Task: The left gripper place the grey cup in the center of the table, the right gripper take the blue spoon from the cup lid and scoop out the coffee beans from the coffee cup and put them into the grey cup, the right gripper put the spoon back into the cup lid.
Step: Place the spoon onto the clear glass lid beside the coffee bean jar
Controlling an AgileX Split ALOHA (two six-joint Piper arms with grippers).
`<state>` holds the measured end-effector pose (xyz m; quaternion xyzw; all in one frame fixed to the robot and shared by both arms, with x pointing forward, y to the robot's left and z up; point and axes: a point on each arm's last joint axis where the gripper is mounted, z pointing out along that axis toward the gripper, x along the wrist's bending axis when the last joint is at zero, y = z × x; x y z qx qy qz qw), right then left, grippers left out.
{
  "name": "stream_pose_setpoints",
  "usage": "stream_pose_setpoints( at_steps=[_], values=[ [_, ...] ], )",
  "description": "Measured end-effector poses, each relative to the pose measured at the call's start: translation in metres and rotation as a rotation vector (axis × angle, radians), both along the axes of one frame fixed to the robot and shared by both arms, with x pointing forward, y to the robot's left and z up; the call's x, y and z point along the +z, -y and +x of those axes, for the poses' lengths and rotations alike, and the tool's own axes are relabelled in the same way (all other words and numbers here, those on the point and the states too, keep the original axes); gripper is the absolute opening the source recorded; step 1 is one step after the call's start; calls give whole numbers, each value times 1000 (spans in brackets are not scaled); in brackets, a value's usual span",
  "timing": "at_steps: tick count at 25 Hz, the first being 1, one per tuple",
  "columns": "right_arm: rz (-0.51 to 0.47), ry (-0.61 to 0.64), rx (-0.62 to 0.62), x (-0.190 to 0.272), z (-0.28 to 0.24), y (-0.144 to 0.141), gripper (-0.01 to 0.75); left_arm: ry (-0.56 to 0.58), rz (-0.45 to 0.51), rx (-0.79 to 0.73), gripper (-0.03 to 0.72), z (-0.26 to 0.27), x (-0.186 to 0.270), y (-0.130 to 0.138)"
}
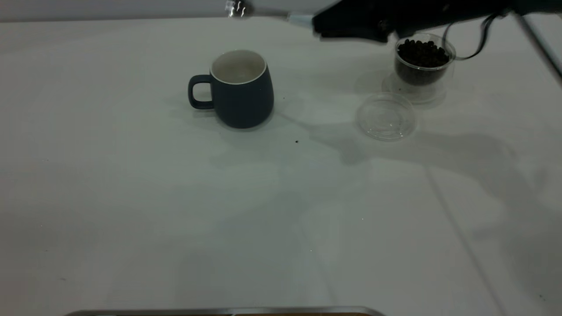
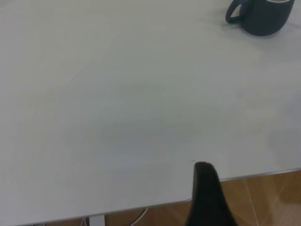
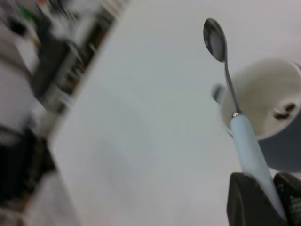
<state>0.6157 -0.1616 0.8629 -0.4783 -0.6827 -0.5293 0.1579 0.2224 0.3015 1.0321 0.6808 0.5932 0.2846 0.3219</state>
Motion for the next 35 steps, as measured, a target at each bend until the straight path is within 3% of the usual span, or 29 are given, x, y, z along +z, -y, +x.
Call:
stream_pose_setpoints(
  at_steps=[9,16,25,35],
  values=[
    [49,-398,-395,-6,-60,93,107,0,0,0,555,0,0,0],
    [36,-581,-576,-29,-104,134,107,0,0,0,555,0,0,0],
    [24,-627,-588,-52,-94,139,107,0,0,0,555,0,0,0],
    [86,-666,-543,-86,-81,138,107,0,-3,2,555,0,0,0]
  ],
)
